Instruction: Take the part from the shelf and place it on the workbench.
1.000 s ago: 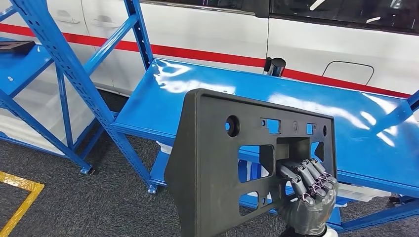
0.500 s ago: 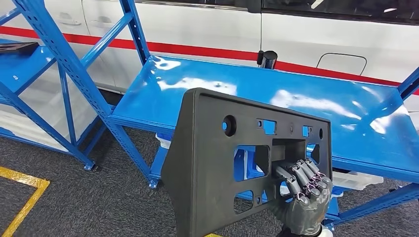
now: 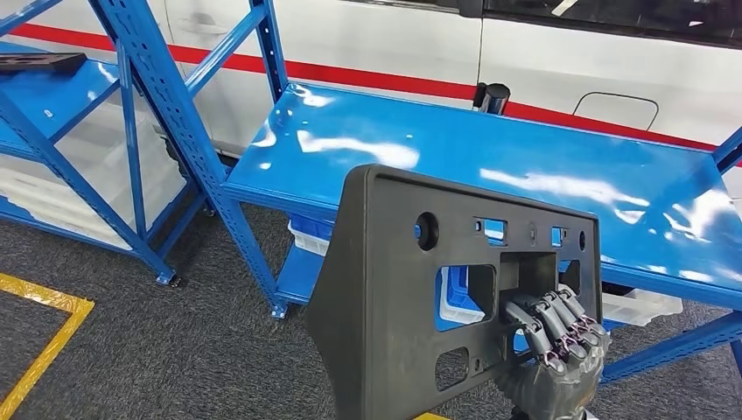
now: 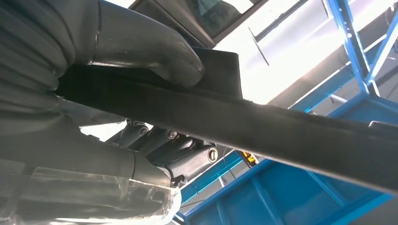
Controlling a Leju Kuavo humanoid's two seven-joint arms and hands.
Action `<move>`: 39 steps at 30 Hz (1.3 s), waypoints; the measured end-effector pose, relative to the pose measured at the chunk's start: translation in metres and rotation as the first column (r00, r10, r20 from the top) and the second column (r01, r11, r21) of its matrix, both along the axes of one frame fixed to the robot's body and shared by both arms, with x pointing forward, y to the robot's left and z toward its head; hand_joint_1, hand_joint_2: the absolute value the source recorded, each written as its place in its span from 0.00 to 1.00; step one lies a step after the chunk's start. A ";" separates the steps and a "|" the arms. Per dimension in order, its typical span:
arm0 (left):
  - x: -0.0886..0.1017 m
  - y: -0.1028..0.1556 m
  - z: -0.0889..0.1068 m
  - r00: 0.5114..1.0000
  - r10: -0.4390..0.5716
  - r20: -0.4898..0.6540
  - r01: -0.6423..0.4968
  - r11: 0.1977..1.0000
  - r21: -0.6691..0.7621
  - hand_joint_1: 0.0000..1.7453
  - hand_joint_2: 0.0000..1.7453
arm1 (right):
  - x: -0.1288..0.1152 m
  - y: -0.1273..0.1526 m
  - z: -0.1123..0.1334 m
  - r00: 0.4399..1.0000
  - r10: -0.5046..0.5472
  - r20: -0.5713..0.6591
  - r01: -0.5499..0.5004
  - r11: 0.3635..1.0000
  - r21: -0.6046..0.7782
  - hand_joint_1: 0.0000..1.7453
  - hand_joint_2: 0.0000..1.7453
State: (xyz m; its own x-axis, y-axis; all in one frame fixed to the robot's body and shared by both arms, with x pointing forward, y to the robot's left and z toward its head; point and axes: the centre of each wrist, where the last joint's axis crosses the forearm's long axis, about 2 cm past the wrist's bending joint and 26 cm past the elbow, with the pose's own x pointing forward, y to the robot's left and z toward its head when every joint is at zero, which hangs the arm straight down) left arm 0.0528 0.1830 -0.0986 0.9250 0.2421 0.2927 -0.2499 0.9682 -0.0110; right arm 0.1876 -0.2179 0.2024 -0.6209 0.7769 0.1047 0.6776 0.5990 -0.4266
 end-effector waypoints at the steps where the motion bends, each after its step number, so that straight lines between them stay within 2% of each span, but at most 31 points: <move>1: 0.000 0.000 0.000 1.000 0.002 0.000 -0.002 1.000 0.000 0.00 0.00 | 0.000 -0.002 -0.001 1.000 -0.006 -0.002 0.006 1.000 -0.004 1.00 1.00; 17: -0.002 0.003 -0.001 0.996 0.084 -0.014 -0.084 0.996 0.020 0.00 0.00 | 0.002 -0.016 -0.010 0.999 -0.024 -0.028 0.023 0.999 -0.035 1.00 1.00; 25: -0.002 0.003 -0.001 0.993 0.116 -0.017 -0.115 0.993 0.024 0.00 0.00 | 0.010 -0.017 -0.014 0.998 -0.051 -0.031 0.046 0.991 -0.129 1.00 1.00; 31: -0.002 0.003 -0.001 0.992 0.124 -0.013 -0.124 0.992 0.014 0.00 0.00 | 0.021 -0.029 -0.015 0.980 -0.199 -0.024 0.179 0.926 -0.333 1.00 1.00; 35: -0.003 0.003 -0.001 0.993 0.121 -0.010 -0.121 0.993 0.003 0.00 0.00 | 0.026 -0.039 -0.017 0.949 -0.311 -0.052 0.271 0.889 -0.369 1.00 1.00; 39: -0.002 0.003 -0.001 0.993 0.118 -0.009 -0.118 0.993 0.003 0.00 0.00 | 0.028 -0.045 -0.018 0.929 -0.365 -0.055 0.317 0.865 -0.388 1.00 1.00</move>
State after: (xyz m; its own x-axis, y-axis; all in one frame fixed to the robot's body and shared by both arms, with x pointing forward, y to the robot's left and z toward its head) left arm 0.0503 0.1859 -0.0995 0.8930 0.3487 0.2847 -0.3622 0.9321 -0.0057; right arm 0.2161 -0.2629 0.1846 -0.3107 0.9350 -0.1712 0.7392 0.1244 -0.6619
